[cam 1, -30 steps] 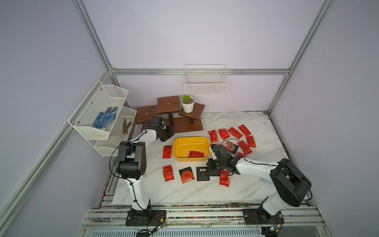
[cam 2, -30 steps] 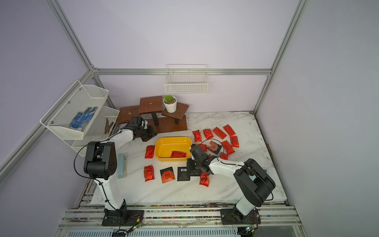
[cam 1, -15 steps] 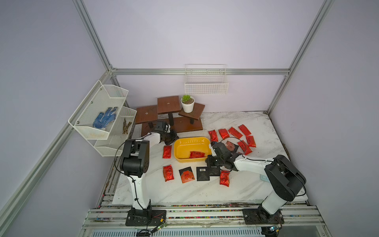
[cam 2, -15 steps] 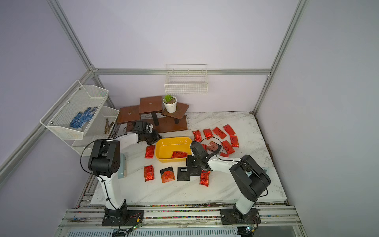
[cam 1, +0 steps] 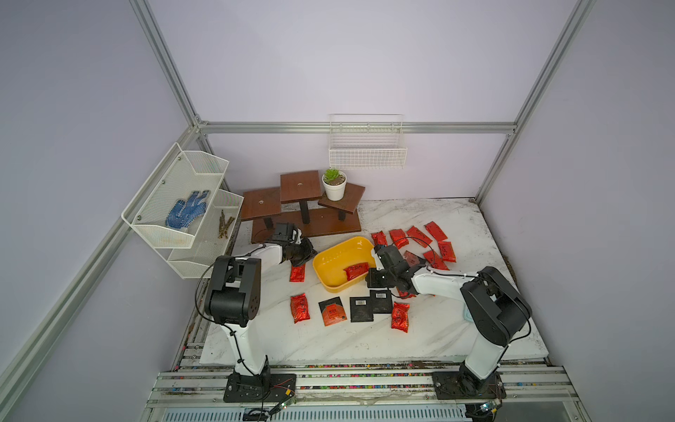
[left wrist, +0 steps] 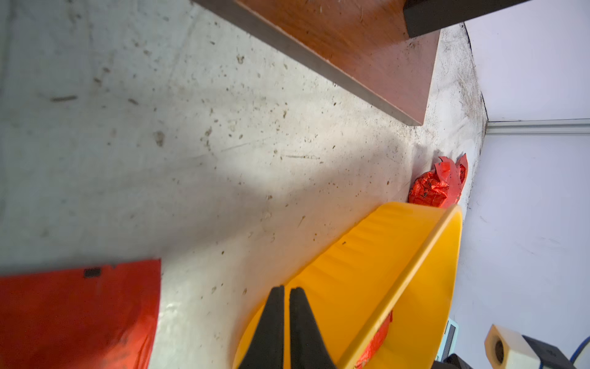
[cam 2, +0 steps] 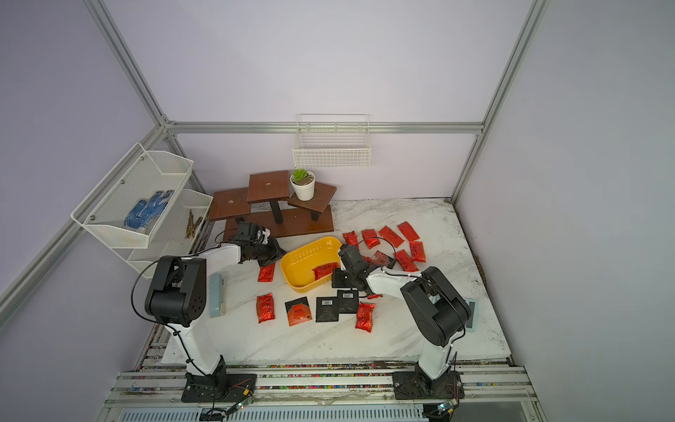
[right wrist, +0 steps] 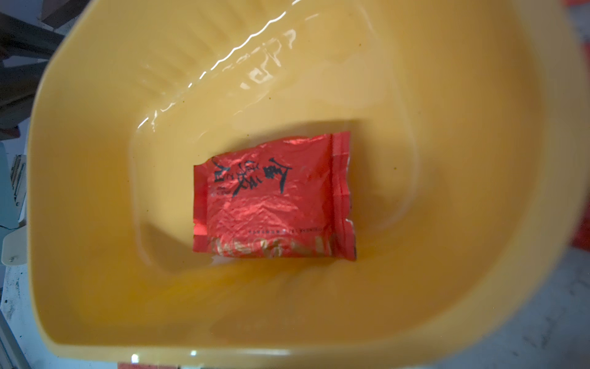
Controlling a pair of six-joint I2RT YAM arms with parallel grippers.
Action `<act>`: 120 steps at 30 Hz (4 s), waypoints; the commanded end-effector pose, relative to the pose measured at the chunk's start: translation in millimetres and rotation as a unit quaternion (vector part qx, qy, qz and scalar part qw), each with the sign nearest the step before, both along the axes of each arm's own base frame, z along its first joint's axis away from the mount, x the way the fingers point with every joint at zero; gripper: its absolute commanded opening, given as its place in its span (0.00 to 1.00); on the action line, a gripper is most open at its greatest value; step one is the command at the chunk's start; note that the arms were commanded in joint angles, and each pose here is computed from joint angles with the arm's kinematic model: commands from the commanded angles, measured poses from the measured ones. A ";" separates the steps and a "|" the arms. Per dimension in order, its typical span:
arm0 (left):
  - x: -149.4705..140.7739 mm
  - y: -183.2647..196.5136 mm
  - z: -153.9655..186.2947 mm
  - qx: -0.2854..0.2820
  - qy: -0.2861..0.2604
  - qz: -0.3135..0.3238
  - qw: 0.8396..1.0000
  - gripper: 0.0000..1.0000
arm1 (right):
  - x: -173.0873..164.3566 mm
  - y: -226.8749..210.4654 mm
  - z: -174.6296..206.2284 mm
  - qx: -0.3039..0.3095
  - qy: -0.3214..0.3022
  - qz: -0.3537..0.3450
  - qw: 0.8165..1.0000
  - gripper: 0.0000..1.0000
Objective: Take the tea bags out of the storage box
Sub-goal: Adjust the storage box at the center of the board, then pick up the tea bag from the storage box.
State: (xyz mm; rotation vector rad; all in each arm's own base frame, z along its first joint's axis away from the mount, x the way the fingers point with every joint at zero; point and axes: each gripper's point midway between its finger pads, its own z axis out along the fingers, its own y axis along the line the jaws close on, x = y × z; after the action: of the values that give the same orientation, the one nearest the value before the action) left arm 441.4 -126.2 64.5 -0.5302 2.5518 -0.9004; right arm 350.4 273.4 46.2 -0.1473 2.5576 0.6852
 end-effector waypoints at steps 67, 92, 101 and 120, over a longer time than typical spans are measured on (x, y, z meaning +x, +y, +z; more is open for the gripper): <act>-149.4 39.2 154.6 0.147 -0.150 0.045 0.977 0.69 | 79.5 84.7 63.0 -0.177 -0.077 0.032 0.981 0.84; -146.4 31.5 130.3 0.132 -0.140 0.034 0.981 0.70 | 112.6 91.0 -0.3 -0.286 -0.087 0.009 0.954 0.85; -145.1 24.7 119.2 0.117 -0.129 0.026 0.984 0.70 | 101.6 101.1 -13.2 -0.255 -0.052 0.021 0.965 0.69; -145.7 22.1 118.7 0.107 -0.125 0.026 0.986 0.69 | 95.7 105.5 33.0 -0.225 -0.083 0.008 0.971 0.04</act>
State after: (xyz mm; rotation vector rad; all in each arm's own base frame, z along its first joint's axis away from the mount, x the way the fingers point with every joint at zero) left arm 291.2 -98.8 173.2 -0.3994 2.3894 -0.5832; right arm 455.2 374.6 57.1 -0.3523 2.5223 0.0367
